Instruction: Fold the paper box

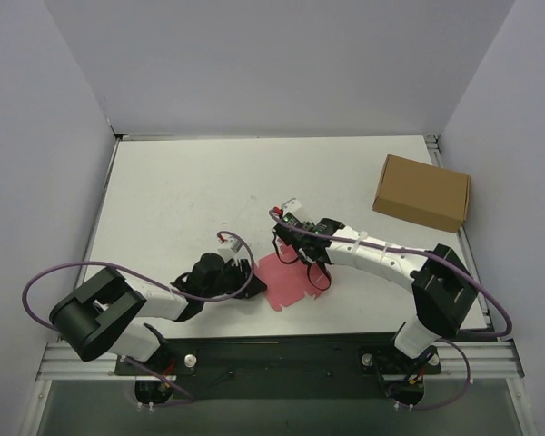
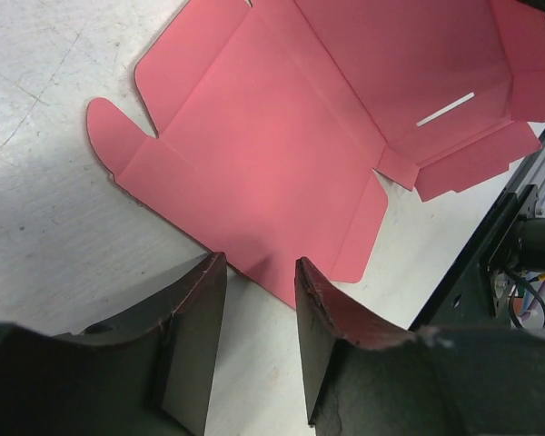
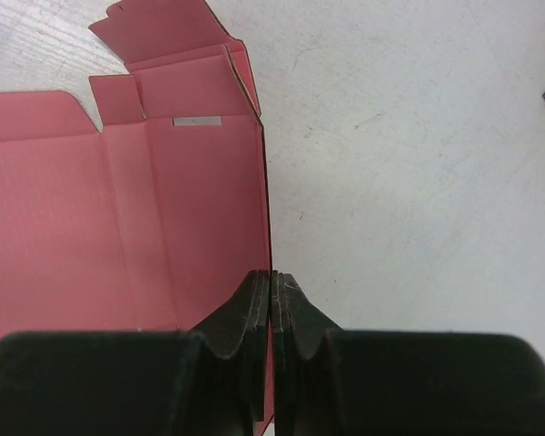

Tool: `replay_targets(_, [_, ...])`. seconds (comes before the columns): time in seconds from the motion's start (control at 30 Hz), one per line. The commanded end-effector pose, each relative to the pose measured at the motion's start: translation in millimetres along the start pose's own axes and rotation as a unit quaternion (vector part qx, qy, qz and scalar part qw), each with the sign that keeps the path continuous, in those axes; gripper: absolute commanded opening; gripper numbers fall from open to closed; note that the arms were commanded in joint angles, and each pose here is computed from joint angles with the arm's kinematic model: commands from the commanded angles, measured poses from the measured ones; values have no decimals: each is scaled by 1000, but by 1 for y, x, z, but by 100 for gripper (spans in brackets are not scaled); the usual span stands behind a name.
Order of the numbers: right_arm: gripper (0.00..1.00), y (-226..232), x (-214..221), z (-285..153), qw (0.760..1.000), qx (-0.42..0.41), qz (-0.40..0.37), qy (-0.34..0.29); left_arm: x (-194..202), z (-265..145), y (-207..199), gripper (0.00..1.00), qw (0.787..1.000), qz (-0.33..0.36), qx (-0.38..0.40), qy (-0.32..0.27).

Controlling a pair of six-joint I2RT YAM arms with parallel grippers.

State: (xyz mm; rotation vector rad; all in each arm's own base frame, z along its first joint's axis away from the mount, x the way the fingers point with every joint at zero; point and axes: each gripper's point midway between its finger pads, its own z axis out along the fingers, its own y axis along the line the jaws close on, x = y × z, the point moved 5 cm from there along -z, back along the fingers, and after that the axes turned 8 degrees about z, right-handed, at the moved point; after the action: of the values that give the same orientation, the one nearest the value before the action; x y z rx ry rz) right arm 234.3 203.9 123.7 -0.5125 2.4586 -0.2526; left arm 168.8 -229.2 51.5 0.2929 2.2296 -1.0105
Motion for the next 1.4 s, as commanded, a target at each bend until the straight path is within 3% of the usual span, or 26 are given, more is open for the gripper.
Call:
replay_targets(0.0, [0, 15, 2, -9, 1000, -13, 12, -11, 12, 4, 6, 46, 1000, -3, -8, 5])
replay_targets(0.6, [0, 50, 28, -13, 999, -40, -9, 12, 19, 1, 0, 44, 1000, -4, -13, 13])
replay_targets(0.67, [0, 50, 29, -13, 999, -40, -10, 12, 9, -4, -7, 46, 1000, 6, -6, -1])
replay_targets(0.8, [0, 48, 26, -19, 998, -54, -13, 6, -4, -22, -9, 60, 999, 25, -40, -10])
replay_targets(0.93, [0, 51, 24, -27, 996, -83, -18, 8, -31, -47, -18, 78, 995, 60, -54, -64])
replay_targets(1.0, [0, 53, 22, -31, 995, -98, -19, 7, -41, -52, -16, 81, 991, 70, -65, -90])
replay_targets(1.37, [0, 47, 18, -37, 993, -116, -21, 2, -80, -8, -27, 77, 981, 152, -10, -118])
